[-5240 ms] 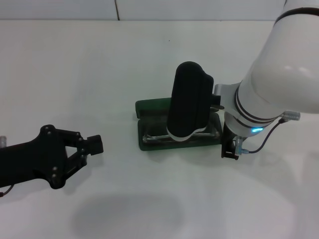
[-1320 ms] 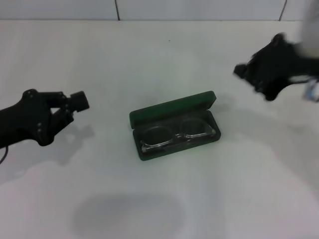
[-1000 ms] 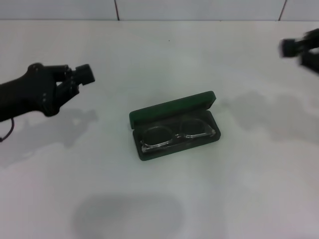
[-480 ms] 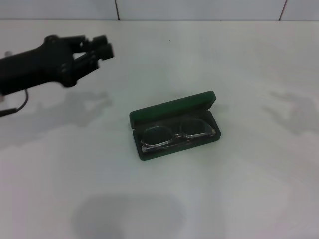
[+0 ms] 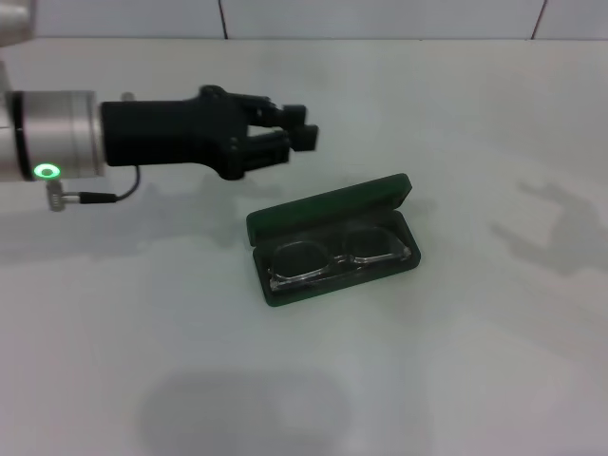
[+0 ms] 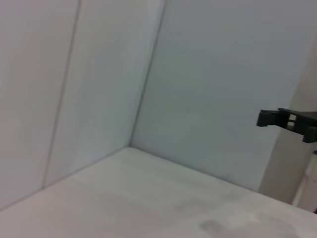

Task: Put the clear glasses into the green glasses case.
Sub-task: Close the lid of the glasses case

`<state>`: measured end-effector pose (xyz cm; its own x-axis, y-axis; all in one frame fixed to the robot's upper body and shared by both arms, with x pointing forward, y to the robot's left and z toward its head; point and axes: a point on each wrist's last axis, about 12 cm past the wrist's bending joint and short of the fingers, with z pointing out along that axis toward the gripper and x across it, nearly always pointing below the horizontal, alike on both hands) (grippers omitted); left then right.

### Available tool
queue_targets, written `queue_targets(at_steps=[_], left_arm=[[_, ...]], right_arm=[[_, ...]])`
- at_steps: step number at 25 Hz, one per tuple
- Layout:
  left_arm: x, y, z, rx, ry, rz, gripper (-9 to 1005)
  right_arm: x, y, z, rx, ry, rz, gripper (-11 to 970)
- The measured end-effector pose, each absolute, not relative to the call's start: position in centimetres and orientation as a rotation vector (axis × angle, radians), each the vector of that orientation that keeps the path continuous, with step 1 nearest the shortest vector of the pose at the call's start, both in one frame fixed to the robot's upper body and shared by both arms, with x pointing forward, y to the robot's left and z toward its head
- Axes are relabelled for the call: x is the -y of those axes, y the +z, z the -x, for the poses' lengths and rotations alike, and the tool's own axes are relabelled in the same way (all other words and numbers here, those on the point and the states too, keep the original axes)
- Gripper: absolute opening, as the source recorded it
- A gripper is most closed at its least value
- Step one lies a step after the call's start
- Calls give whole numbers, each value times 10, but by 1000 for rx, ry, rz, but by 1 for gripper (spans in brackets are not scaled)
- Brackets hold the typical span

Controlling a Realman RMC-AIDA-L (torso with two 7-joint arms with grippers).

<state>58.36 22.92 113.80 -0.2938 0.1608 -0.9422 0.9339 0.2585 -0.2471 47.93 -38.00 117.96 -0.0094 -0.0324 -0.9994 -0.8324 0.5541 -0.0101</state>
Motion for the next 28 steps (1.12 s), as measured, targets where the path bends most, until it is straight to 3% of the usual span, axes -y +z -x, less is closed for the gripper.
queue_targets(at_steps=[4, 7, 10, 17, 28], left_arm=[[-217, 1136, -584, -1685, -1138, -1059, 321], [-212, 1131, -586, -1712, -1115, -1071, 324], [-202, 1123, -587, -1741, -1077, -1092, 238], [-183, 1108, -590, -1826, -975, -1175, 238], [-182, 1107, -594, -1855, -949, -1143, 233]], right_arm=[[379, 1173, -479, -1479, 766, 789, 767], [378, 1169, -479, -1491, 770, 794, 765], [378, 1167, -478, -1495, 767, 800, 763], [378, 1165, -477, -1506, 772, 797, 763], [377, 1157, -476, -1498, 779, 787, 763]])
